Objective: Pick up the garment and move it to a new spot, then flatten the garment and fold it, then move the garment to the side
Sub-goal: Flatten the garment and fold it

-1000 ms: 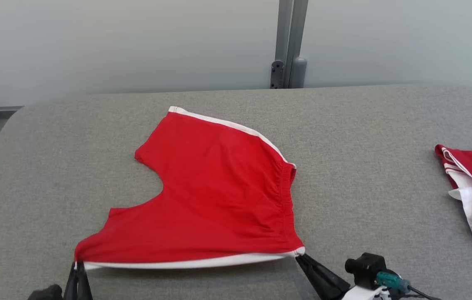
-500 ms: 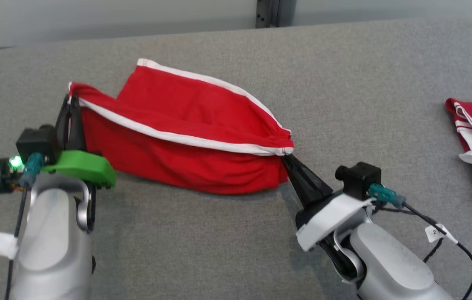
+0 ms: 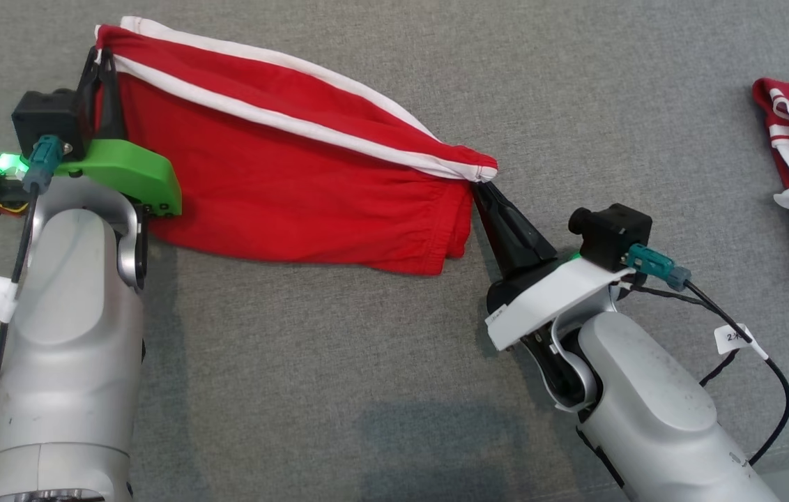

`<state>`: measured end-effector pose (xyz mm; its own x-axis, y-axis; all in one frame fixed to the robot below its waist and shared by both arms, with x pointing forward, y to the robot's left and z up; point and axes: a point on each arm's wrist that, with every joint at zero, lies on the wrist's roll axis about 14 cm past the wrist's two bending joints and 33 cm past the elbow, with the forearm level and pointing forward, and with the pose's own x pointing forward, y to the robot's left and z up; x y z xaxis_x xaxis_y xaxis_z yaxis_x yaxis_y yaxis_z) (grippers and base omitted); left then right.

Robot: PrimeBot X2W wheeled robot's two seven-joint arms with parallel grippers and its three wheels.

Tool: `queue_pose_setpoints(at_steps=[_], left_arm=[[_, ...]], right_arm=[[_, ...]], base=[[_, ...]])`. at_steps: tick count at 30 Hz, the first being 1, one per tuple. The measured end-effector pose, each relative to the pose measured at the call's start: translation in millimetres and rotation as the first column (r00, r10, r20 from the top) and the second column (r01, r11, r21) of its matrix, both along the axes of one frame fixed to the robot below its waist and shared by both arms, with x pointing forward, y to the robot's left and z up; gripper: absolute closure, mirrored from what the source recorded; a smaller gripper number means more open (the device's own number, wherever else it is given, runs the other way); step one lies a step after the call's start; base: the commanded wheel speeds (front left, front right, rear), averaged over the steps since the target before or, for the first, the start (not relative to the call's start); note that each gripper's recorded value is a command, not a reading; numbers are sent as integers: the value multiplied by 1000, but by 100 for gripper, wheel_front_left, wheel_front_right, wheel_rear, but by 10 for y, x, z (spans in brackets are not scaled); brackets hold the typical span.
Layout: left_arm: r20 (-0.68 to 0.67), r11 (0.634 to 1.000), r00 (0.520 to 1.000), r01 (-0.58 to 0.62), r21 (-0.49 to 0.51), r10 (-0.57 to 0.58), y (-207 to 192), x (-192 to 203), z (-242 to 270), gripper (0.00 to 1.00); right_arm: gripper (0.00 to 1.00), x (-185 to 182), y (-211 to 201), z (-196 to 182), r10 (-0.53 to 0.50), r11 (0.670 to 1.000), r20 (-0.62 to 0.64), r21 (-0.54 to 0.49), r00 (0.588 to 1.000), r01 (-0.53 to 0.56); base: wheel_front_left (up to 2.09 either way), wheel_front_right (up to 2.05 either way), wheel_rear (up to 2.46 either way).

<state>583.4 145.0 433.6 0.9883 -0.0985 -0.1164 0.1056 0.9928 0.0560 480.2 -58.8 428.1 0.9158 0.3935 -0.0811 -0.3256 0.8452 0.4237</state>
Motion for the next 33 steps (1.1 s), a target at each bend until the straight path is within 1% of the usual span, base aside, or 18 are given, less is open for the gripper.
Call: queue_pose_setpoints(at_steps=[2,7,13,14,15,16,17,21,23,26,33], left_arm=[[-29,1000,1000,-9,19,10,-22,93,-132,100],[-69,998,997,-33,51,36,17,217,-309,100],[-106,997,993,-50,56,56,25,301,-446,100],[-114,997,992,-53,59,59,29,306,-469,99],[-122,997,991,-53,58,60,29,302,-491,61],[-127,997,990,-56,59,63,33,296,-505,39],[-128,997,990,-56,59,63,33,295,-506,0],[-130,997,989,-59,52,66,29,279,-485,0],[-140,997,988,-64,33,68,22,254,-484,0],[-154,998,986,-63,19,65,25,214,-483,0],[-289,998,955,-67,5,65,71,48,-638,0]], right_arm=[[100,58,-75,-51,-26,1000,-9,1,1000,26],[100,160,-171,-43,-57,998,4,1,998,57],[100,221,-173,-7,-57,998,16,14,998,57],[100,224,-170,-4,-57,998,16,17,998,57],[66,226,-166,-3,-57,998,16,21,998,57],[11,230,-164,-2,-57,998,16,23,998,56],[0,234,-159,2,-56,998,16,24,998,55],[0,251,-163,37,-55,998,32,10,998,55],[0,264,-178,85,-58,998,51,1,997,58],[0,239,-203,100,-70,998,50,7,996,70],[0,156,-289,132,-103,995,48,13,993,103]], base=[[0,0,0],[0,0,0],[0,0,0],[0,0,0],[0,0,0],[0,0,0],[0,0,0],[0,0,0],[0,0,0],[0,0,0],[0,0,0]])
